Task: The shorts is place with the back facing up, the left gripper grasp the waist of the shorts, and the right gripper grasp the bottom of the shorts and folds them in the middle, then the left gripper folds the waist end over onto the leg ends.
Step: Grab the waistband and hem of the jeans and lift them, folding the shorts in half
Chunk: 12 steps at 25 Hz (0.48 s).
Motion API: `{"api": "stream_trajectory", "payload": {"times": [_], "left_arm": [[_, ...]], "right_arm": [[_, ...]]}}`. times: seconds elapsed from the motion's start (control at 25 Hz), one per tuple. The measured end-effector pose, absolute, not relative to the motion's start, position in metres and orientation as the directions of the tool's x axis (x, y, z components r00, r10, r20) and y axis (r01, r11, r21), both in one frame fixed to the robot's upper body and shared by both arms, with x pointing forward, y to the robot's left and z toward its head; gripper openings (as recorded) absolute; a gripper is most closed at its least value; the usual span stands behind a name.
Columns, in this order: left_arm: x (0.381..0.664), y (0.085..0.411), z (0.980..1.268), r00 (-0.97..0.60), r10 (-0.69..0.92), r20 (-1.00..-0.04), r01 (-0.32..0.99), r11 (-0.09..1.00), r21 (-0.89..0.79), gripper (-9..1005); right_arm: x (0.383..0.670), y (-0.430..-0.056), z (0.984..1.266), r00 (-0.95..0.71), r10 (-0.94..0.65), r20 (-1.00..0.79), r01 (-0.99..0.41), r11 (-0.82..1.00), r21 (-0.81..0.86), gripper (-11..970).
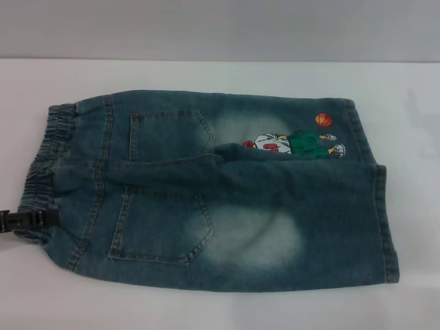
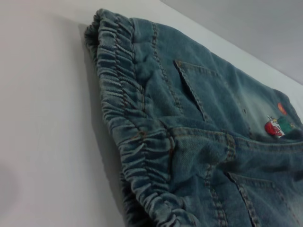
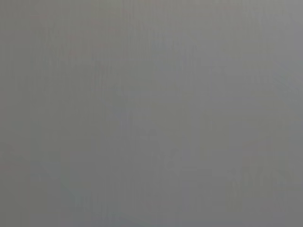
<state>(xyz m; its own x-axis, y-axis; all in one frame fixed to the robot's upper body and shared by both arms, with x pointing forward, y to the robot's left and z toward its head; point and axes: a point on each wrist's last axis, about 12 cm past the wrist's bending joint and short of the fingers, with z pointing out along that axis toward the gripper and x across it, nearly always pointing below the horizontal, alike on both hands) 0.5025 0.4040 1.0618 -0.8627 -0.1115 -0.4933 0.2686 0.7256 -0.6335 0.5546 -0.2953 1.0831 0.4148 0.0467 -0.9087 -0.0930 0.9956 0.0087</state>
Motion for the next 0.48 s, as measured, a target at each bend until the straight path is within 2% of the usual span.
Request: {"api": "stream_trajectory", "payload": {"times": [0.48], "left_arm": [[0.4980, 0.4088, 1.0636, -0.861, -0.129, -0.492, 0.261, 0.719, -0.645, 768]], "right_arm": [[0.5581, -0.2966, 1.0836, 0.404, 0.044, -0.913, -0.086, 0.996, 0.010, 712]]}}
